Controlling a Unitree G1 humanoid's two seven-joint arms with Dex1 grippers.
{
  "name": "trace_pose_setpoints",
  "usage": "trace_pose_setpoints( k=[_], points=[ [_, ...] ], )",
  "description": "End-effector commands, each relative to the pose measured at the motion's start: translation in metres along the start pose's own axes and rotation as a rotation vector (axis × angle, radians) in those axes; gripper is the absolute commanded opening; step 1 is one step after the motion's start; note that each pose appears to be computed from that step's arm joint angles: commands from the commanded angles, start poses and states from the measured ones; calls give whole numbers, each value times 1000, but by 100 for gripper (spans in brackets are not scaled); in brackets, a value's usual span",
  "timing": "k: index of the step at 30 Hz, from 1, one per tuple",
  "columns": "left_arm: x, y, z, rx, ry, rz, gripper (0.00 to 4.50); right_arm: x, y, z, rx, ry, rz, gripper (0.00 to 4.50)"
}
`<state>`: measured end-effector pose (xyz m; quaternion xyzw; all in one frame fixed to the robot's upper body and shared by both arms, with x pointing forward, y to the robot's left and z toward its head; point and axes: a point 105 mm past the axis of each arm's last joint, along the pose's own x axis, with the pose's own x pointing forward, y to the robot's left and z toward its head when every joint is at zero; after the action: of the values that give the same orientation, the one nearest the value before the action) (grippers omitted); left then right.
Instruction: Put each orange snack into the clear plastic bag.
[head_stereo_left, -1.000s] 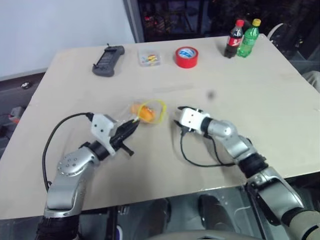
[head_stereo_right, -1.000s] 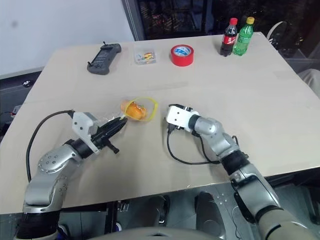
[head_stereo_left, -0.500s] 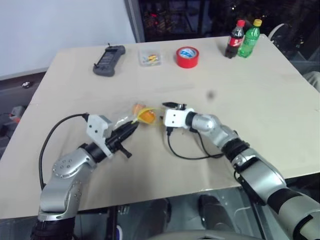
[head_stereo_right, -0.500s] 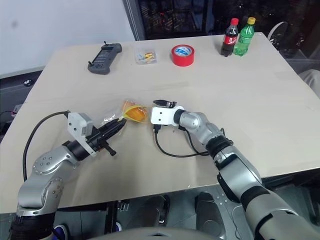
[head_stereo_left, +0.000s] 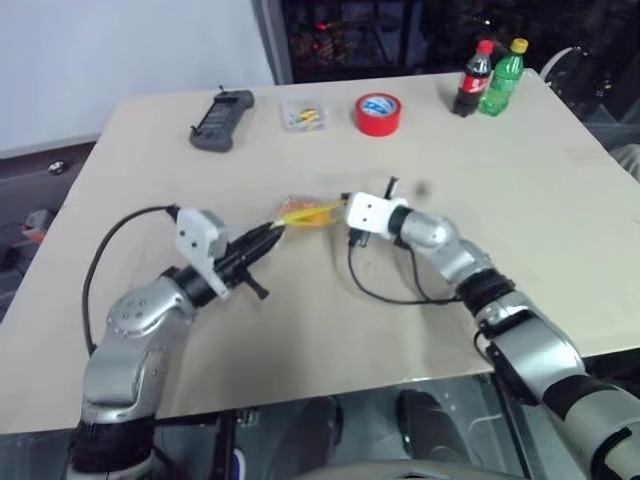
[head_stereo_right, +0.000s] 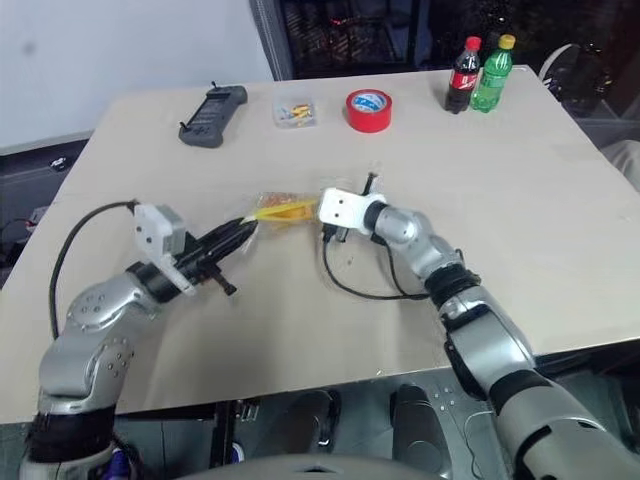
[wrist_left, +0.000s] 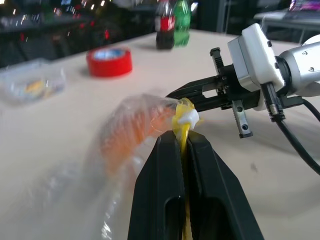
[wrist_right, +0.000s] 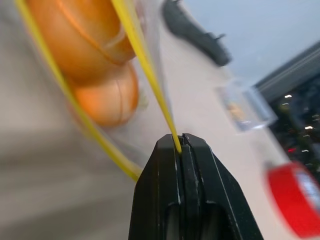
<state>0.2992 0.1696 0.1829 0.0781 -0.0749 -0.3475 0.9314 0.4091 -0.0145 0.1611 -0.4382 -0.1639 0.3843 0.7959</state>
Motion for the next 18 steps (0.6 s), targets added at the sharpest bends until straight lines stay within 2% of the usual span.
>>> trace_pose_setpoints(
  k=[1, 5, 9, 11, 14, 16, 18],
  points=[
    [31, 13, 22, 64, -38, -11, 0, -29, -61, -6, -93, 88, -79, 3],
    [68, 31, 43, 167, -84, -24, 0, -53, -110, -15, -211, 210, -119, 3],
    [83, 30, 49, 274, -115, -68, 0, -73, -131, -22, -264, 276, -158, 3],
    [79, 16, 39, 311, -123, -116, 0, -87, -122, -26, -249, 308, -148, 3],
    [68, -6, 14, 384, -88, -167, 0, -99, -91, -31, -204, 344, -71, 3],
    [61, -19, -4, 415, -51, -183, 0, -104, -69, -34, -162, 354, -44, 62],
    [55, -28, -16, 418, -31, -174, 0, -111, -50, -38, -128, 368, -41, 145]
  ],
)
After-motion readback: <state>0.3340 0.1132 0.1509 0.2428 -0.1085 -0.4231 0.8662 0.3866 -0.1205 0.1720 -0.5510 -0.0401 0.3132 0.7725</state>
